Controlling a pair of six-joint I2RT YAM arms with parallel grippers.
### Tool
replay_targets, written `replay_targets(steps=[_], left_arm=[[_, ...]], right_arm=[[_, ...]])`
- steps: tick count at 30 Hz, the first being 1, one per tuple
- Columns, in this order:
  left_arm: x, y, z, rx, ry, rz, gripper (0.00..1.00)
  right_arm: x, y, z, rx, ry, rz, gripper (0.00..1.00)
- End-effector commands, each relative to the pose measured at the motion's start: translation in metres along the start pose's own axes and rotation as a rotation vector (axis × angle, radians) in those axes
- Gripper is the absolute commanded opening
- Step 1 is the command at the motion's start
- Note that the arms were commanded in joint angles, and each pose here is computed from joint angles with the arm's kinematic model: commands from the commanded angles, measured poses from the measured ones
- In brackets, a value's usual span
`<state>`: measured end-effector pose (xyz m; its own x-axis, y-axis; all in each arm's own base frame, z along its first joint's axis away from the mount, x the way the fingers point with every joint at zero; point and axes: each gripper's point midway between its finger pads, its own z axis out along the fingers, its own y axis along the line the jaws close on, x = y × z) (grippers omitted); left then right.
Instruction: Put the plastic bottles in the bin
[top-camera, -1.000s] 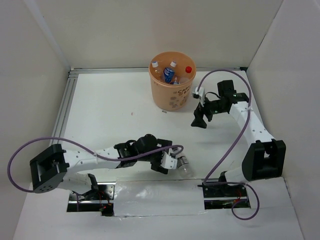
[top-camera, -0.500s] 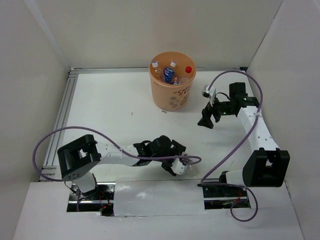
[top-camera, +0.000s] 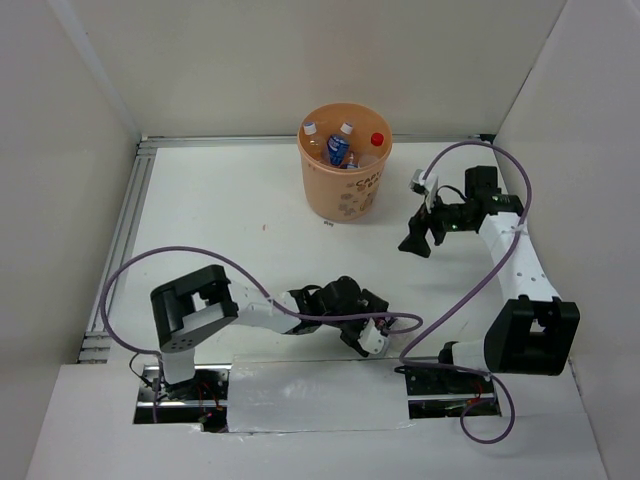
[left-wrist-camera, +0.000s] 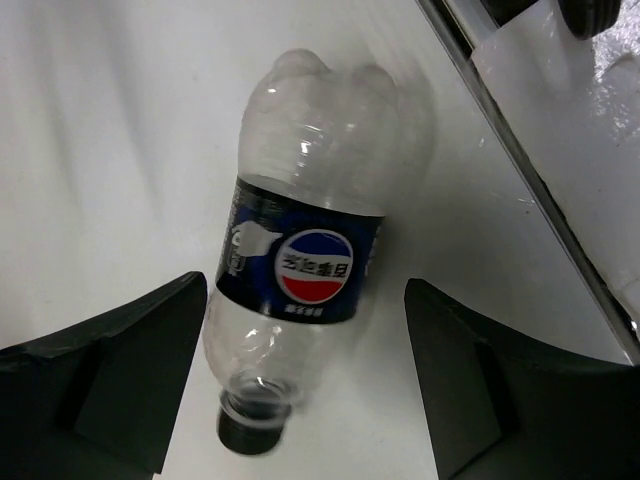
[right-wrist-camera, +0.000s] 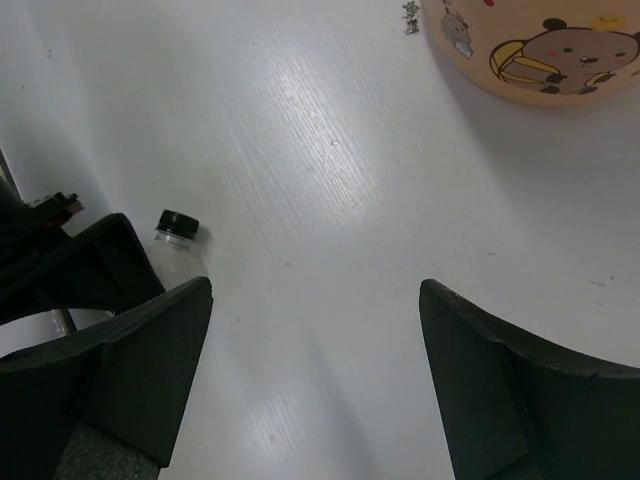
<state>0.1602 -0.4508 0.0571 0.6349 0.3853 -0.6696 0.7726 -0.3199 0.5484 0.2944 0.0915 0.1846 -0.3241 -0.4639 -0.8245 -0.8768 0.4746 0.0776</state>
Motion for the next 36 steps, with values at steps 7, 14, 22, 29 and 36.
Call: replay_targets(steps=[7, 14, 22, 29, 36], left_arm=[[-0.006, 0.016, 0.033, -0.027, -0.043, -0.071, 0.89], [0.004, 0.003, 0.032, 0.020, 0.012, -0.165, 0.45], [0.000, 0.010, -0.032, -0.098, 0.043, -0.379, 0.25], [0.008, 0.105, -0.119, -0.423, 0.070, -0.649, 0.18], [-0.021, 0.274, -0.214, -0.772, -0.121, -0.784, 0.15]], right_arm=[[0.007, 0.018, -0.010, -0.015, -0.028, 0.038, 0.91], [0.011, 0.017, -0.016, 0.006, -0.038, 0.057, 0.91], [0.004, 0.003, -0.025, 0.091, -0.116, 0.083, 0.91], [0.004, -0.005, -0.032, 0.175, -0.137, 0.096, 0.90], [0.008, -0.005, -0.034, 0.207, -0.147, 0.081, 0.74]])
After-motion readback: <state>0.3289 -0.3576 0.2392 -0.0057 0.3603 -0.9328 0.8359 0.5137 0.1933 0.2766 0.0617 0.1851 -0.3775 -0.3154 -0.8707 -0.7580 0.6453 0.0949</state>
